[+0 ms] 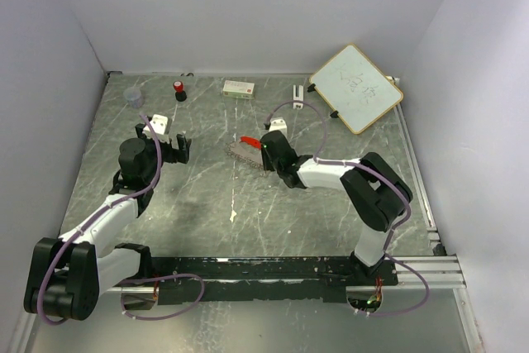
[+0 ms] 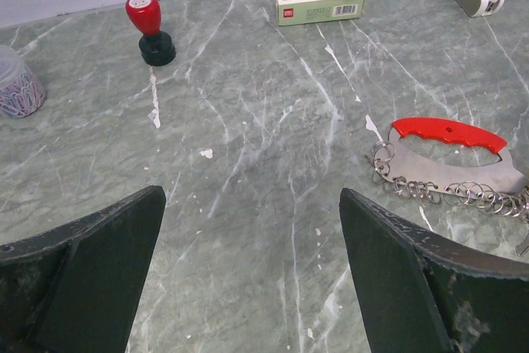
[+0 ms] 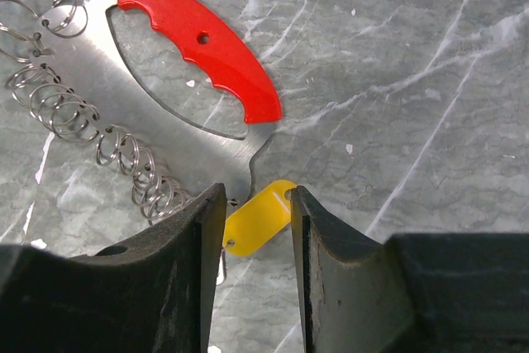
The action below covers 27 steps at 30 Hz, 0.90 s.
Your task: Remove the keys from the keyring
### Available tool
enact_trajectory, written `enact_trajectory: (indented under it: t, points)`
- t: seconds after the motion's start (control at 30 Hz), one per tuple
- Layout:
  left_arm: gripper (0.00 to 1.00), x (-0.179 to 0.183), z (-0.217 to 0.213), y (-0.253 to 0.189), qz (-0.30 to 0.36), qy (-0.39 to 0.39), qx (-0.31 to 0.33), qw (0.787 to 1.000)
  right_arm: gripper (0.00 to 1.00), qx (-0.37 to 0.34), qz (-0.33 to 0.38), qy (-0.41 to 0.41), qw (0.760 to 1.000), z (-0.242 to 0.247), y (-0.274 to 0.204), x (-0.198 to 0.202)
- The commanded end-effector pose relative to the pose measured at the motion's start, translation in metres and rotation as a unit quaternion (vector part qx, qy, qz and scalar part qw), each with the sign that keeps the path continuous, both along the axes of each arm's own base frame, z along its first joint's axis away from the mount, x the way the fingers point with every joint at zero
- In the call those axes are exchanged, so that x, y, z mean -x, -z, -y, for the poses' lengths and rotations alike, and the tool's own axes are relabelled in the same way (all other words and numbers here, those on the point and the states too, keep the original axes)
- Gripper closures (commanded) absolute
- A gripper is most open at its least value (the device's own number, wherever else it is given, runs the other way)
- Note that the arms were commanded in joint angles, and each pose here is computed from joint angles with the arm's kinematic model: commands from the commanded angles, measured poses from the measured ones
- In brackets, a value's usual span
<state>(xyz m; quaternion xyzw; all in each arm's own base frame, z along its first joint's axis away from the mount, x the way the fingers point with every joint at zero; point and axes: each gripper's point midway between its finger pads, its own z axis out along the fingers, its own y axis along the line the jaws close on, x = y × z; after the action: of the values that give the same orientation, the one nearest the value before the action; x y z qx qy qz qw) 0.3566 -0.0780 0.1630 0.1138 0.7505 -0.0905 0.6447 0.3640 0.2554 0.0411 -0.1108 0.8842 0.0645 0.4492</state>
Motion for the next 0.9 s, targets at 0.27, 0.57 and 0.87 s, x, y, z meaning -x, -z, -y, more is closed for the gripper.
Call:
enact_trajectory:
  t: [0.27, 0.57, 0.87]
  points:
    - [0.02, -0.001, 0.002, -0.006, 0.016, 0.004, -0.003, 1.0, 0.54, 0.02, -0.019, 0.038, 0.999, 0.009, 0.026, 0.007]
    - [0.02, 0.0, 0.001, -0.006, 0.017, -0.001, -0.003, 1.0, 0.54, 0.049, -0.034, 0.058, 0.997, 0.016, 0.035, 0.018]
    - [0.02, 0.0, -0.001, -0.006, 0.019, -0.004, -0.003, 1.0, 0.59, 0.058, -0.051, 0.07, 0.995, 0.026, 0.047, 0.031]
